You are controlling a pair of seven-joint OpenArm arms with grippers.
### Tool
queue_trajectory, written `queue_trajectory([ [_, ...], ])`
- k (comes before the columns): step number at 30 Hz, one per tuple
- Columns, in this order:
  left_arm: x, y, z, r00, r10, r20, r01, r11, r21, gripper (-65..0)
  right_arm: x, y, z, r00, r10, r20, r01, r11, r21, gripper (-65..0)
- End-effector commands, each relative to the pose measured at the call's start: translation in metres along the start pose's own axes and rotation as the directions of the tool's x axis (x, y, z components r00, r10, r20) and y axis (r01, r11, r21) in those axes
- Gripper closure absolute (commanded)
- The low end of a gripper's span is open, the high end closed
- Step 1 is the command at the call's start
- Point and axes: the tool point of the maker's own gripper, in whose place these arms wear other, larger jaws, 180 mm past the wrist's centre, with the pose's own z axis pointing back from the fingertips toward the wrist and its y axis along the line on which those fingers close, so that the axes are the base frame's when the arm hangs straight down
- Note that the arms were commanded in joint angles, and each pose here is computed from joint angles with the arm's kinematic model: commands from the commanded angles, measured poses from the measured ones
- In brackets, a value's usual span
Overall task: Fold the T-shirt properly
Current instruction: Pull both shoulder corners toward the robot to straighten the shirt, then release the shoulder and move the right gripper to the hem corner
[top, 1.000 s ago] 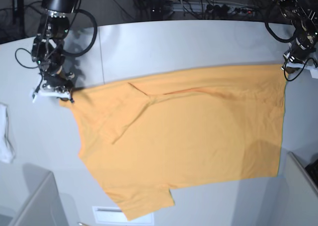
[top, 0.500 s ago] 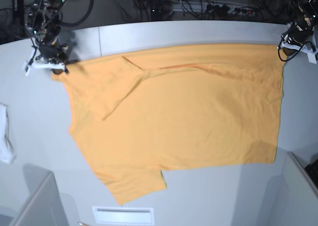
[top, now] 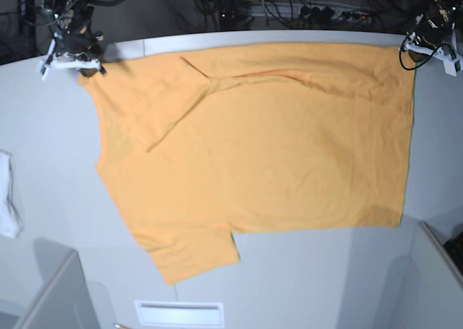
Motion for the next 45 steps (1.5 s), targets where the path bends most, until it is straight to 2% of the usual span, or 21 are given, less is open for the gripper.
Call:
queue_trajectory([
  [1,0.013,0.001,0.006,0.999,-0.026,0.039,0.026,1.0,-0.001,0.0,0.009,0.003,0.003,0.999,0.014,0.033,-0.014,1.0,0.011,0.0],
  [12,0.016,0.002,0.005,0.999,-0.036,0.041,0.036,0.999,0.003,0.0,-0.013,-0.015,0.012,1.0,0.003,-0.014,-0.003,1.0,-0.03,0.0],
  [24,0.012,0.004,0.005,0.999,-0.033,0.032,0.033,0.999,0.006,0.0,-0.001,-0.002,0.023,0.999,0.026,0.024,-0.026,1.0,0.001,0.0],
  [27,0.013,0.004,0.005,0.999,-0.032,0.033,0.032,0.999,0.007,0.0,-0.001,-0.002,0.028,0.999,0.033,0.027,-0.033,0.999,0.002,-18.2],
  [28,0.013,0.004,0.005,0.999,-0.032,0.033,0.032,0.999,0.007,-3.5,0.0,-0.001,0.028,0.999,0.034,0.029,-0.034,0.999,0.004,-21.6],
  [29,0.013,0.004,0.006,0.999,-0.033,0.034,0.033,0.999,0.007,-9.7,0.0,-0.001,0.029,0.999,0.035,0.029,-0.035,0.999,0.004,-23.1],
  [33,0.021,0.013,0.012,0.998,-0.015,0.064,0.013,0.999,0.03,-33.1,0.0,-0.002,0.029,0.999,0.034,0.03,-0.034,0.999,-0.001,-21.6],
  [36,0.033,0.037,0.026,0.992,0.028,0.119,-0.038,0.996,0.085,-44.8,0.013,-0.012,0.032,0.998,0.026,0.064,-0.024,0.999,-0.025,-21.6],
  [38,0.044,0.051,0.036,0.985,0.043,0.166,-0.063,0.991,0.117,-48.5,0.026,-0.012,0.032,0.994,0.02,0.103,-0.017,0.999,-0.027,-21.6],
  [41,0.071,0.056,0.053,0.965,0.046,0.259,-0.084,0.987,0.136,-48.7,0.05,0.006,0.03,0.986,0.031,0.162,-0.033,0.999,0.015,-21.9],
  [45,0.1,0.022,0.063,0.944,-0.047,0.326,0.011,0.994,0.111,-48.5,0.08,0.05,0.018,0.974,0.078,0.211,-0.104,0.988,0.114,-21.9],
])
